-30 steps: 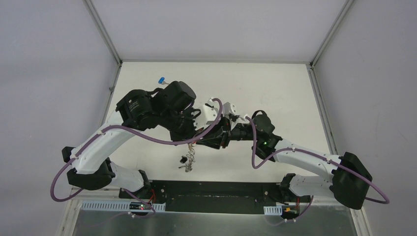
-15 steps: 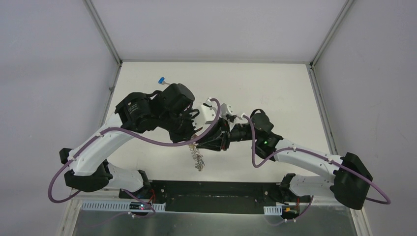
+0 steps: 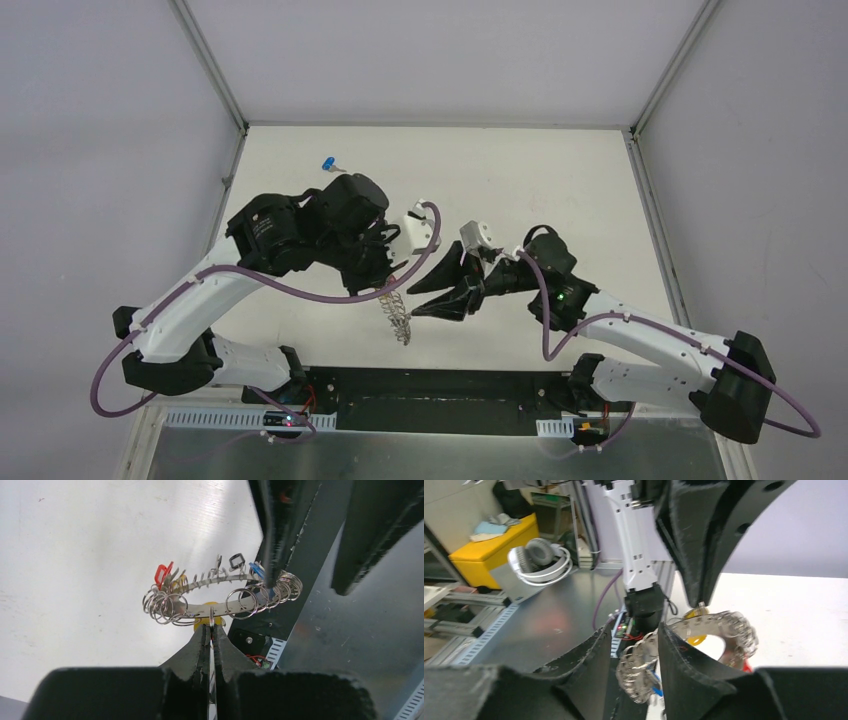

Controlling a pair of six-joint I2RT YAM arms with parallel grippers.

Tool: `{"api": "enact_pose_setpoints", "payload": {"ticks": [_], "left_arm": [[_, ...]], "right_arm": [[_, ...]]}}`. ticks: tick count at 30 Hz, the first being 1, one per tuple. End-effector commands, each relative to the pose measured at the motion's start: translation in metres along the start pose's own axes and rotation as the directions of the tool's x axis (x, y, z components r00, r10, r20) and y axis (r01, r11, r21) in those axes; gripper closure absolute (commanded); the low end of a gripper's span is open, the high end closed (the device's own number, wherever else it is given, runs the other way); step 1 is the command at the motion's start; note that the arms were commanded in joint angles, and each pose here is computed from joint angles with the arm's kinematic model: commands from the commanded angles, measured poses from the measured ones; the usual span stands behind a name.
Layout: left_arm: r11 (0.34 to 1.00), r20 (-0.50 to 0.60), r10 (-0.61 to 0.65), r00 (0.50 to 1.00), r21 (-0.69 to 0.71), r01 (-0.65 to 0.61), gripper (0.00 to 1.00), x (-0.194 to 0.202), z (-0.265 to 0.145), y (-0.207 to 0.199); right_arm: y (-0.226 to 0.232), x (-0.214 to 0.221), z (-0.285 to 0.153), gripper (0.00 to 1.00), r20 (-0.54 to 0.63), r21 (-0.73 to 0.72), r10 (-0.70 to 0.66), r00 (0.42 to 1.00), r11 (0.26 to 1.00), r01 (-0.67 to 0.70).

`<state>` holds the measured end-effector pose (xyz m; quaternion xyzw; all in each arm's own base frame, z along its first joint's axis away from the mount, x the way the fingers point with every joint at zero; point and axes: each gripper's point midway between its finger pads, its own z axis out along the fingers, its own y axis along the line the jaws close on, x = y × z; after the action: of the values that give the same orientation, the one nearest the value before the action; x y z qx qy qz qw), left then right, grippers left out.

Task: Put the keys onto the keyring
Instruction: Adjust the keyring.

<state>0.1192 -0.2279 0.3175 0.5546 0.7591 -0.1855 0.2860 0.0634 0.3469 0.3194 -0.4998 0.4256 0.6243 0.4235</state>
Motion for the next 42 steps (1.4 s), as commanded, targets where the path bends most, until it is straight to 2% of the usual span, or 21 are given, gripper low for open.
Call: {"api": "enact_pose_setpoints", "payload": {"ticks": [1, 11, 17, 20, 32, 33, 35, 38, 42], "left_arm": [[0.998, 0.124, 0.032, 0.992, 0.050, -0.039, 1.00, -0.022, -0.005, -0.011], [0.992, 0.147, 0.033, 0.989, 0.117, -0.051, 1.00, -0.026, 0.002, -0.022], [0.991, 0.162, 0.030, 0.986, 0.127, -0.051, 1.00, -0.029, 0.003, -0.024], [0.990, 0.162, 0.030, 0.986, 0.131, -0.051, 1.00, -0.029, 0.004, -0.024], [0.995, 0.188, 0.022, 0.982, 0.096, -0.040, 1.00, -0.029, -0.003, -0.020], [0.996, 0.217, 0.011, 0.976, 0.085, -0.030, 0.79, -0.032, -0.003, -0.019], [0.997, 0.256, 0.002, 0.967, 0.072, -0.022, 0.69, -0.034, -0.007, -0.018], [0.998, 0.311, -0.015, 0.950, 0.056, -0.003, 0.63, -0.033, -0.011, -0.017], [0.999, 0.419, -0.028, 0.908, 0.033, 0.015, 0.62, -0.031, -0.018, -0.017]], "right_arm": [[-0.028, -0.022, 0.002, 0.57, 0.041, 0.153, -0.096, 0.995, 0.984, 0.089], [-0.044, -0.016, 0.018, 0.61, 0.054, 0.139, -0.075, 0.996, 0.988, 0.066], [-0.043, -0.010, 0.021, 0.79, 0.041, 0.110, -0.062, 0.997, 0.992, 0.057], [-0.041, -0.008, 0.021, 0.99, 0.038, 0.099, -0.060, 0.997, 0.993, 0.056], [-0.042, -0.001, 0.012, 1.00, 0.021, 0.144, -0.063, 0.998, 0.988, 0.060], [-0.042, -0.006, 0.010, 1.00, 0.034, 0.158, -0.073, 0.997, 0.985, 0.067], [-0.041, -0.009, 0.008, 1.00, 0.042, 0.168, -0.077, 0.996, 0.983, 0.069], [-0.040, -0.012, 0.006, 1.00, 0.053, 0.180, -0.080, 0.995, 0.981, 0.069], [-0.037, -0.015, 0.001, 1.00, 0.069, 0.197, -0.080, 0.994, 0.978, 0.065]]}}
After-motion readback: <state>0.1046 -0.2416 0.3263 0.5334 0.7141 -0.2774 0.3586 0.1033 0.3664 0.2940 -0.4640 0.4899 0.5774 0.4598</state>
